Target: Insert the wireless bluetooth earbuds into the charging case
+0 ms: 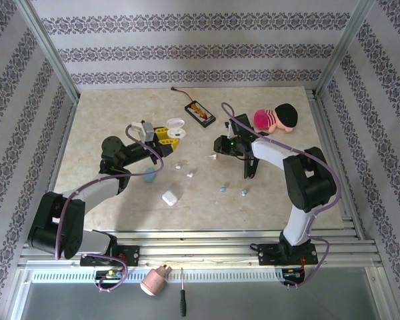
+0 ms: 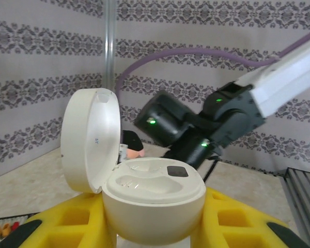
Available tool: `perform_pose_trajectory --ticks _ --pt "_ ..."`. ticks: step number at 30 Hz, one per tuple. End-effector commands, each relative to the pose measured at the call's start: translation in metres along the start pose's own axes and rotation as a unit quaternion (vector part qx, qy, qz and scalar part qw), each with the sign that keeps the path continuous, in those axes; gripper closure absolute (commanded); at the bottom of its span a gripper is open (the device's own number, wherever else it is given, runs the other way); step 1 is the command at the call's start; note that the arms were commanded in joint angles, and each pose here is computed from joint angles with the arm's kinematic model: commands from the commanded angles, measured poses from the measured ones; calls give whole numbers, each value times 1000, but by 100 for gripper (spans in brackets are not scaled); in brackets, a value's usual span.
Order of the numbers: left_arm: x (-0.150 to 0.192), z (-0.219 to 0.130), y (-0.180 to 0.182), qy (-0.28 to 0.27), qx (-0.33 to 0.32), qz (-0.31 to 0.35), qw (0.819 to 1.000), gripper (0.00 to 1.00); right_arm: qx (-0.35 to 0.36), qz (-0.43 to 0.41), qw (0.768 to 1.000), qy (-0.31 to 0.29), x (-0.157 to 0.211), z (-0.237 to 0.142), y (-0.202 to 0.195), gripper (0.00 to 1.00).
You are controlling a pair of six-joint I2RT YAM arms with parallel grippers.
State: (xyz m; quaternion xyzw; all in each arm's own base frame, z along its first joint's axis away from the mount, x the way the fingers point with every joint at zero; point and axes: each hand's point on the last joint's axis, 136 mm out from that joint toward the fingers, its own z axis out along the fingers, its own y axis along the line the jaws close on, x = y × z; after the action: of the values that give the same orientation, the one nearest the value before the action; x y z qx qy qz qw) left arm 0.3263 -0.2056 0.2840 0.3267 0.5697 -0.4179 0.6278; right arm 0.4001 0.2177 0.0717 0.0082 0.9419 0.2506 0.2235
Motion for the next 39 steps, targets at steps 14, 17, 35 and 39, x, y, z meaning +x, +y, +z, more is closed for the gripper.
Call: perform_pose_trajectory --ticks 14,17,35,39 --pt "-23 -14 13 -34 -5 25 999 70 -128 100 980 118 104 24 94 61" --pt "-25 -14 12 -35 -1 25 999 70 -119 106 980 119 110 28 93 61" --pt "-26 -13 10 -37 8 27 999 70 -134 141 973 127 115 55 91 64" --pt "-27 -12 11 -37 9 27 999 70 -141 140 973 121 110 57 96 66"
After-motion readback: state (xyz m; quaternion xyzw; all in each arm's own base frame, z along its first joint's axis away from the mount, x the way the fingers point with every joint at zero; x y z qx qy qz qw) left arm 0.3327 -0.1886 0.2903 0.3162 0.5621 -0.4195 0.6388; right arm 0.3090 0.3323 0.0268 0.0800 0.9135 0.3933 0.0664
